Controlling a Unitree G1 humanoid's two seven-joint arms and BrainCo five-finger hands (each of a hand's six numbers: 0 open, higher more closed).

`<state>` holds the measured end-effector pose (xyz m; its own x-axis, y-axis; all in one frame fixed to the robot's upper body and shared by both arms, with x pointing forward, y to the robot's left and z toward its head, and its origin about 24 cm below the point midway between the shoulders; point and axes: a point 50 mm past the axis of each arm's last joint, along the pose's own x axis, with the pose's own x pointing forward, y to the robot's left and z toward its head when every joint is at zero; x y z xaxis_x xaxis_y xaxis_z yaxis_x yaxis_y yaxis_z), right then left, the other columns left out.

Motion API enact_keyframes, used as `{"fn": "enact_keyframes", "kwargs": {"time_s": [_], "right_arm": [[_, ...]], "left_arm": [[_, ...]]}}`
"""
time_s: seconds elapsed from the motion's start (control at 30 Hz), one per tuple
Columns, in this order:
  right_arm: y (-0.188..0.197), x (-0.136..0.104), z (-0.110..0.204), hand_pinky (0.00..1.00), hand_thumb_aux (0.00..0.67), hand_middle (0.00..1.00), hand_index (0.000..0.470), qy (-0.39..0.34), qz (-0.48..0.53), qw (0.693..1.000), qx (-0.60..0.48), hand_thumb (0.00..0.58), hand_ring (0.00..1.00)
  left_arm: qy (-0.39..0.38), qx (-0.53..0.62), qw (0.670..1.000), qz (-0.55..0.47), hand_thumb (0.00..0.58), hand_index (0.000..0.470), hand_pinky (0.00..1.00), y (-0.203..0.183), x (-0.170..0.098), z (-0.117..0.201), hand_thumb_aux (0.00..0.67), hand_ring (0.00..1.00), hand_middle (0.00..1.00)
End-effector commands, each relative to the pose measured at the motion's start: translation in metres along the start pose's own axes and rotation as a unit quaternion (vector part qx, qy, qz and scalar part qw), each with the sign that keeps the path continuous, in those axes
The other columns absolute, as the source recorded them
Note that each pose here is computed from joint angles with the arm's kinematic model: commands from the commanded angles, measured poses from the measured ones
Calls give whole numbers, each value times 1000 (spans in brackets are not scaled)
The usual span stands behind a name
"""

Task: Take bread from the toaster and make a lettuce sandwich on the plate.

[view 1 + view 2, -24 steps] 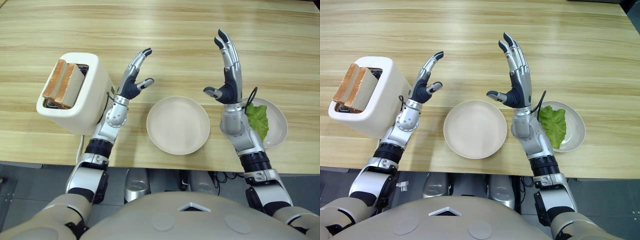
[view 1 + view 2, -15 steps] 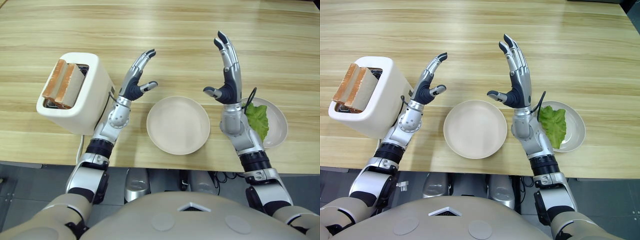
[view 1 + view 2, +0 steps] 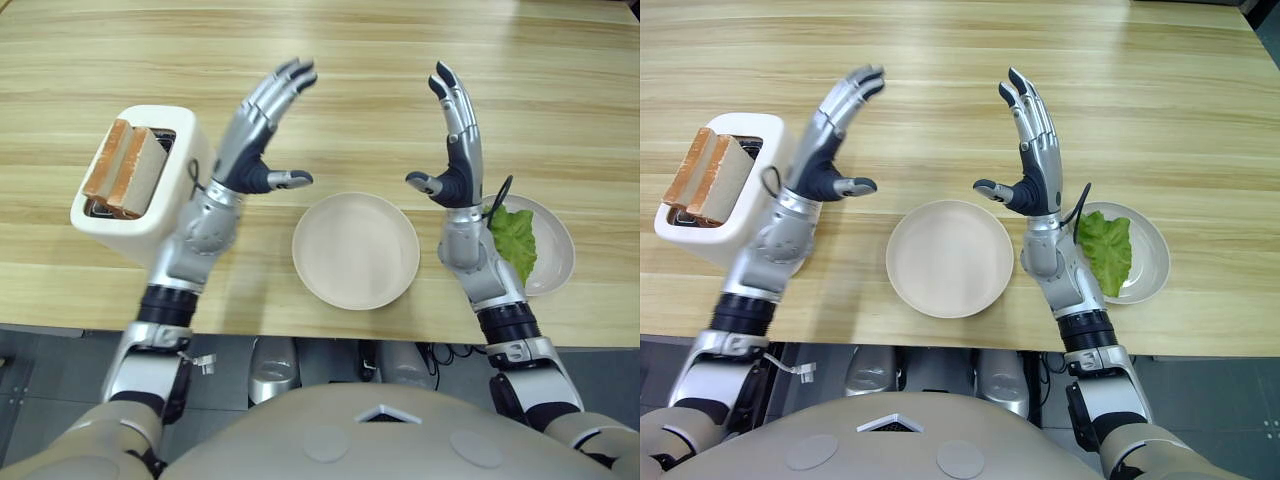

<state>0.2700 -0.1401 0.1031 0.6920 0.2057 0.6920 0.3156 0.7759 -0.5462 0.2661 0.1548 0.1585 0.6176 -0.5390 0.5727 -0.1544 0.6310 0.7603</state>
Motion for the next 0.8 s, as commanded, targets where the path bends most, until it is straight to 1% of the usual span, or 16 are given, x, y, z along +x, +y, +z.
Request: {"fn": "enact_keyframes", "kwargs": {"time_s": [0.03,0.1,0.2,0.27,0.37,0.43,0.57,0.7,0.8], "right_arm": [[-1,-2,1,0,0,0,0,5,-5,1000,-9,0,0],[-3,-2,2,0,0,0,0,6,-11,1000,-13,0,0],[-3,0,3,0,0,0,0,4,-15,1000,-17,0,0],[-5,1,1,0,0,0,0,7,-18,1000,-19,0,0],[-8,-1,-3,0,0,0,0,13,-22,999,-23,0,0],[-8,-3,-5,0,0,0,0,16,-21,999,-27,0,0],[-10,-5,-8,0,0,0,0,17,-18,999,-36,0,0],[-13,-7,-11,0,0,0,0,19,-18,998,-52,0,0],[-14,-7,-13,0,0,0,0,20,-20,998,-53,0,0]], "left_arm": [[38,76,994,-61,0,0,0,46,0,-3,0,0,0],[90,119,986,-81,0,0,0,74,-8,-19,0,0,0],[199,155,962,-98,0,0,0,114,-37,-49,0,0,0],[252,179,944,-117,0,0,0,131,-57,-59,0,0,0],[306,199,920,-141,0,0,0,146,-79,-68,0,0,0],[340,176,912,-150,0,0,0,150,-92,-74,0,0,0],[371,174,897,-167,0,0,0,151,-105,-83,0,0,0],[394,152,888,-184,0,0,0,129,-119,-98,0,0,0],[416,143,878,-188,0,0,0,120,-134,-107,0,0,0]]}}
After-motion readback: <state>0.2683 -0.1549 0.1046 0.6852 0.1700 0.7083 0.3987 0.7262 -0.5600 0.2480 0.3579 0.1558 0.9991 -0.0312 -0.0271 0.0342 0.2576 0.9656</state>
